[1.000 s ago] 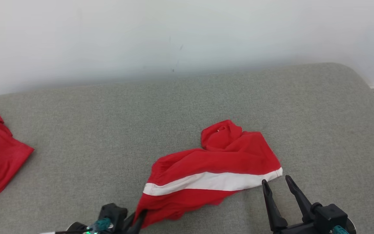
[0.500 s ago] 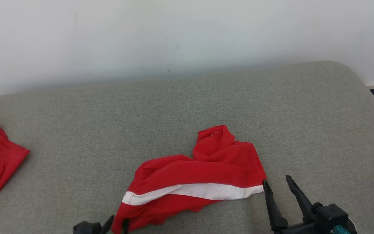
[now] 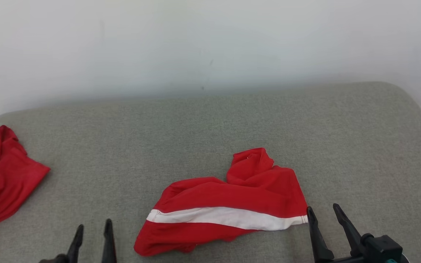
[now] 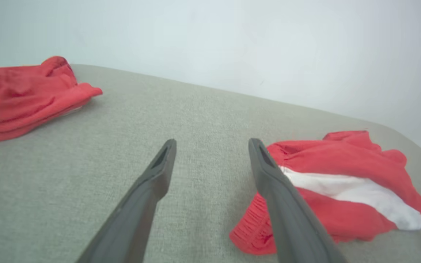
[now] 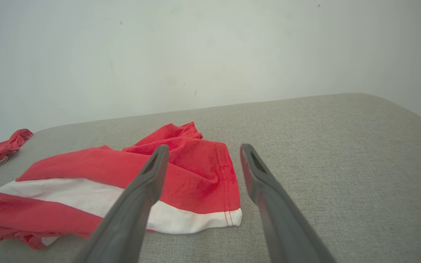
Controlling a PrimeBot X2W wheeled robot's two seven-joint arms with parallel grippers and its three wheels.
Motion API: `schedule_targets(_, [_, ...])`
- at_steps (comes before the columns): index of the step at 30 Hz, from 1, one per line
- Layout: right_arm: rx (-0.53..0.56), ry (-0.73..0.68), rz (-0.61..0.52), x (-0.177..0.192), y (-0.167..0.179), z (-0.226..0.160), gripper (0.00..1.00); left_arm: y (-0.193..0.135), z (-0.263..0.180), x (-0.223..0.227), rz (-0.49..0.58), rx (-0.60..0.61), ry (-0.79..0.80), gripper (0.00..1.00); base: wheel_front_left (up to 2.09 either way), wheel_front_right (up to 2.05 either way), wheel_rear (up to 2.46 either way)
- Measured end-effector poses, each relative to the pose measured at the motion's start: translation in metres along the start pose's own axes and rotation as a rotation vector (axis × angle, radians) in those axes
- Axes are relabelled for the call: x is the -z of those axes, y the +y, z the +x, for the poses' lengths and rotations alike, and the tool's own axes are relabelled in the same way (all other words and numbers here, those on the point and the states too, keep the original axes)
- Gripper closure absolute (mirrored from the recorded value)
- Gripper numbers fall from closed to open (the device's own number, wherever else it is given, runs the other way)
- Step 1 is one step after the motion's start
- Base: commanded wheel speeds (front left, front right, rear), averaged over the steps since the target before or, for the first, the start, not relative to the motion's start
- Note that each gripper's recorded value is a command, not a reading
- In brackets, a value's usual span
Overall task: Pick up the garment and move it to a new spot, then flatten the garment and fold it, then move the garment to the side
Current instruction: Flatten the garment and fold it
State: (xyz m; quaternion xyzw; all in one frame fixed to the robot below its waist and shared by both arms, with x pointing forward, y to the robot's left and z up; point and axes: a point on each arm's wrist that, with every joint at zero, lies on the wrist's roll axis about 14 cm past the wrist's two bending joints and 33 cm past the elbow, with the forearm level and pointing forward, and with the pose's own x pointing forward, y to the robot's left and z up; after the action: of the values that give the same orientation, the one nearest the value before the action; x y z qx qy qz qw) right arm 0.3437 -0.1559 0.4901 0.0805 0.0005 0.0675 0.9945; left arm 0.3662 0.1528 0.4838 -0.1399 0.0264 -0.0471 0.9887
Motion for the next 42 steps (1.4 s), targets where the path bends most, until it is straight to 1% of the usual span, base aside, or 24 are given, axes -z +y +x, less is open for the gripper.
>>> schedule_targets(1, [-0.002, 0.0, 0.001, 0.0, 0.001, 0.0, 0.0, 0.005, -0.003, -0.008, -0.002, -0.022, -0.031, 0.0, 0.0, 0.0, 0.0])
schedule_targets(4, [-0.006, -0.001, 0.005, 0.0, 0.003, 0.0, 0.0, 0.017, -0.017, -0.013, 0.009, -0.055, -0.063, 0.0, 0.0, 0.0, 0.0])
schedule_targets(7, [-0.008, -0.005, 0.005, -0.001, 0.004, -0.001, 0.0, 0.021, -0.024, -0.02, 0.023, -0.059, -0.098, 0.0, 0.0, 0.0, 0.0])
schedule_targets(15, [0.029, -0.004, -0.002, 0.001, -0.008, -0.008, 0.0, 0.031, -0.041, -0.03, 0.08, -0.062, -0.141, 0.0, 0.0, 0.0, 0.0])
schedule_targets(23, [0.067, 0.034, -0.001, 0.012, -0.02, -0.024, 0.0, 0.035, -0.053, -0.027, 0.128, -0.054, -0.134, 0.0, 0.0, 0.0, 0.0])
schedule_targets(31, [0.071, 0.065, -0.01, 0.019, -0.024, -0.032, 0.0, 0.04, -0.055, -0.021, 0.134, -0.061, -0.113, 0.0, 0.0, 0.0, 0.0])
schedule_targets(42, [0.077, 0.067, 0.002, 0.02, -0.026, -0.031, 0.0, 0.033, -0.05, -0.014, 0.127, -0.037, -0.092, 0.0, 0.0, 0.0, 0.0])
